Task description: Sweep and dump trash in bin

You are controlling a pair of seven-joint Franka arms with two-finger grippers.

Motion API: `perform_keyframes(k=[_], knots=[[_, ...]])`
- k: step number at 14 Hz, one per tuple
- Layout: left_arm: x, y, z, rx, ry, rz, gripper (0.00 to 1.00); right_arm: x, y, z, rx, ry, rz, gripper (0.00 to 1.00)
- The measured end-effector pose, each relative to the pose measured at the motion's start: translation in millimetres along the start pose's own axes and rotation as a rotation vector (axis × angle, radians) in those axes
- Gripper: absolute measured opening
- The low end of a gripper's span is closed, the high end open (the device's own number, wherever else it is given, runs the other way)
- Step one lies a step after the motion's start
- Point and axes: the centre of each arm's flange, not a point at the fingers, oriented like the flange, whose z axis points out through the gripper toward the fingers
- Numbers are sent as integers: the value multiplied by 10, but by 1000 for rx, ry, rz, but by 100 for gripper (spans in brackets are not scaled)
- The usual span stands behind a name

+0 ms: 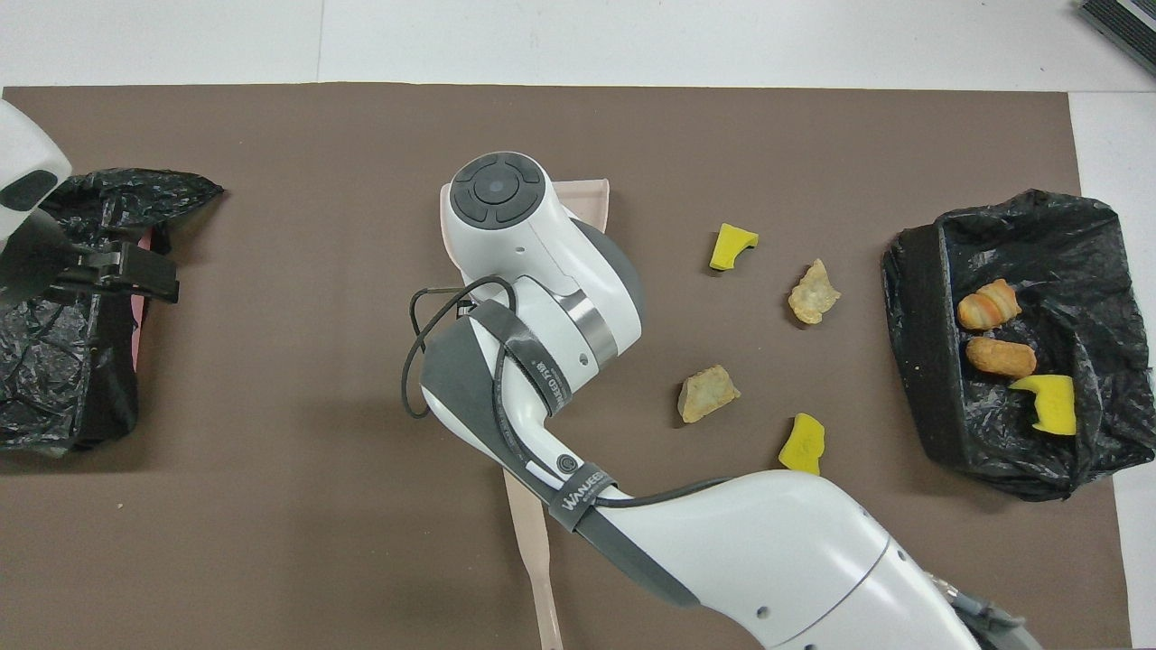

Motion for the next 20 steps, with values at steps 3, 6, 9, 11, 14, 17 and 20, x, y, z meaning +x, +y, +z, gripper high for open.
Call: perform_keyframes(k=[3,6,9,11,14,17,20], knots=[[0,-6,0,0,0,-1,100,8,7,-4,5,-2,2,32],[-1,17,0,0,0,2,100,3,1,7,12,-11,4,32],[-1,33,1,0,0,5,100,-7,-9,19,17,-18,4,32],[-1,44,3,0,0,7,100,-10,-14,20,17,-17,3,33],[1,60,5,0,2,10,100,-6,-15,6,20,-12,3,38],[23,78,31,-1,18,13,100,-8,-7,-38,23,-6,3,44],[40,149,71,-3,32,25,100,-121,16,-384,40,25,-4,50]])
